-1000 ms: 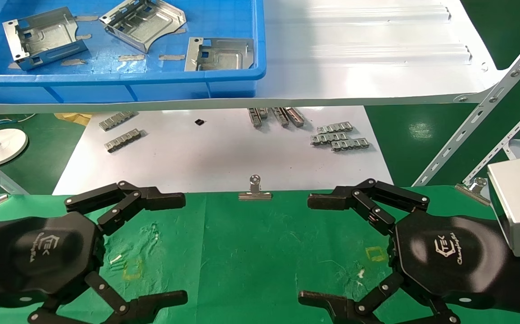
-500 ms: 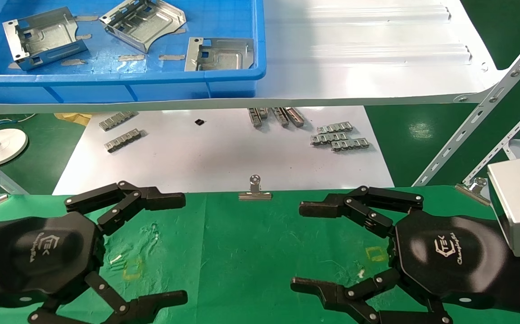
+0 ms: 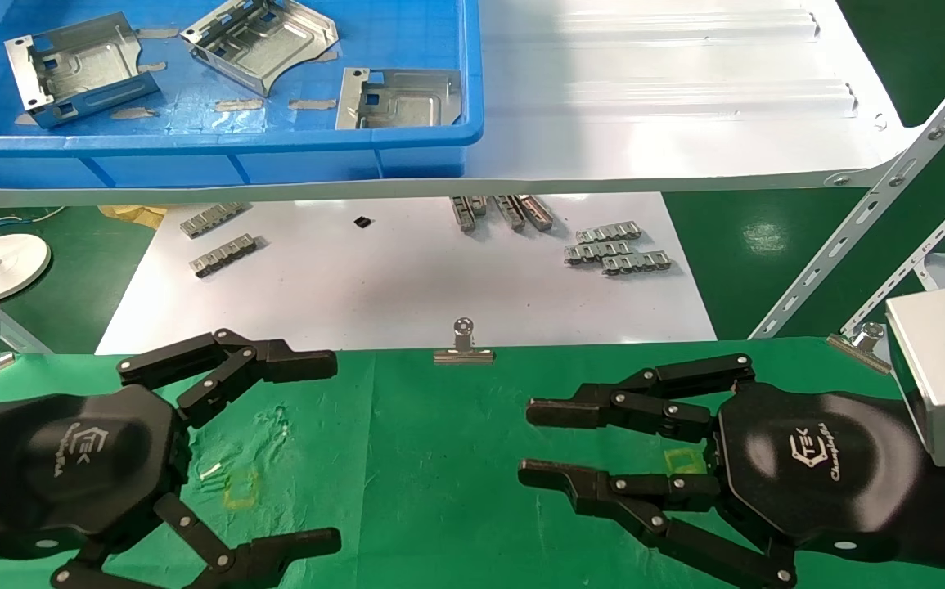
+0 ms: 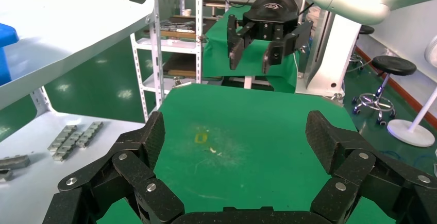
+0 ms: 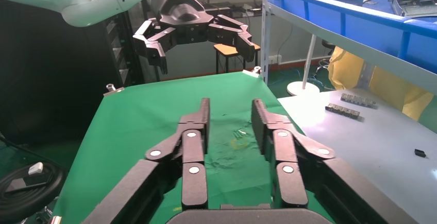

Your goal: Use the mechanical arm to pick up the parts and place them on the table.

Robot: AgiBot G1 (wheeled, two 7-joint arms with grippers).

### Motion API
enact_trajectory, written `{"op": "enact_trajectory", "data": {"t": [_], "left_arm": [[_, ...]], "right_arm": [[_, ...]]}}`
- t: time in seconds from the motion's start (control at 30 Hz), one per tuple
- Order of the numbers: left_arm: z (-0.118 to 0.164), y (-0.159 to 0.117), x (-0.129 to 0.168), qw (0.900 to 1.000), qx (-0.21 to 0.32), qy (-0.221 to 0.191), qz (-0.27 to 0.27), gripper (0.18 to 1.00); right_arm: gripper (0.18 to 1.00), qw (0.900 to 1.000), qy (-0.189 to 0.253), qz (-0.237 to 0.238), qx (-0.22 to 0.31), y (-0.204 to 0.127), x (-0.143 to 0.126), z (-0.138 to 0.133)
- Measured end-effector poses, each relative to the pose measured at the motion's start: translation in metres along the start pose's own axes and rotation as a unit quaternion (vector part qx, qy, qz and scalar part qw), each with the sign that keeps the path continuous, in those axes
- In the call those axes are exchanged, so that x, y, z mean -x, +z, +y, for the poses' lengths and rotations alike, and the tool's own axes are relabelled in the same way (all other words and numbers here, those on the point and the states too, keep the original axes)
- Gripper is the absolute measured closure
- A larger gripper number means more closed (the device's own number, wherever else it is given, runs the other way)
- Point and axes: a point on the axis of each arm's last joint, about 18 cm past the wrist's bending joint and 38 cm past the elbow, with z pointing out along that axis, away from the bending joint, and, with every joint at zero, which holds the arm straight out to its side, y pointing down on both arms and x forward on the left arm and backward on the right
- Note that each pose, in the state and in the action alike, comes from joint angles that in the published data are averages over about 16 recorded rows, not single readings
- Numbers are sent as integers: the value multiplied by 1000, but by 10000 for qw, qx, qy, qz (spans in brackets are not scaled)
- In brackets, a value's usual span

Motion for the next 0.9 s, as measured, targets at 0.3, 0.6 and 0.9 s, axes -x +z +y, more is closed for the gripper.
{"op": "enact_trajectory", "data": {"t": [0.3, 0.6, 0.9], "left_arm": [[0, 0, 0, 10000, 0, 0, 0, 183], [0, 0, 0, 10000, 0, 0, 0, 183], [0, 0, 0, 10000, 0, 0, 0, 183]], "right_arm": [[872, 10000, 0, 0, 0, 0, 0, 0], [960, 10000, 0, 0, 0, 0, 0, 0], [986, 10000, 0, 0, 0, 0, 0, 0]]}}
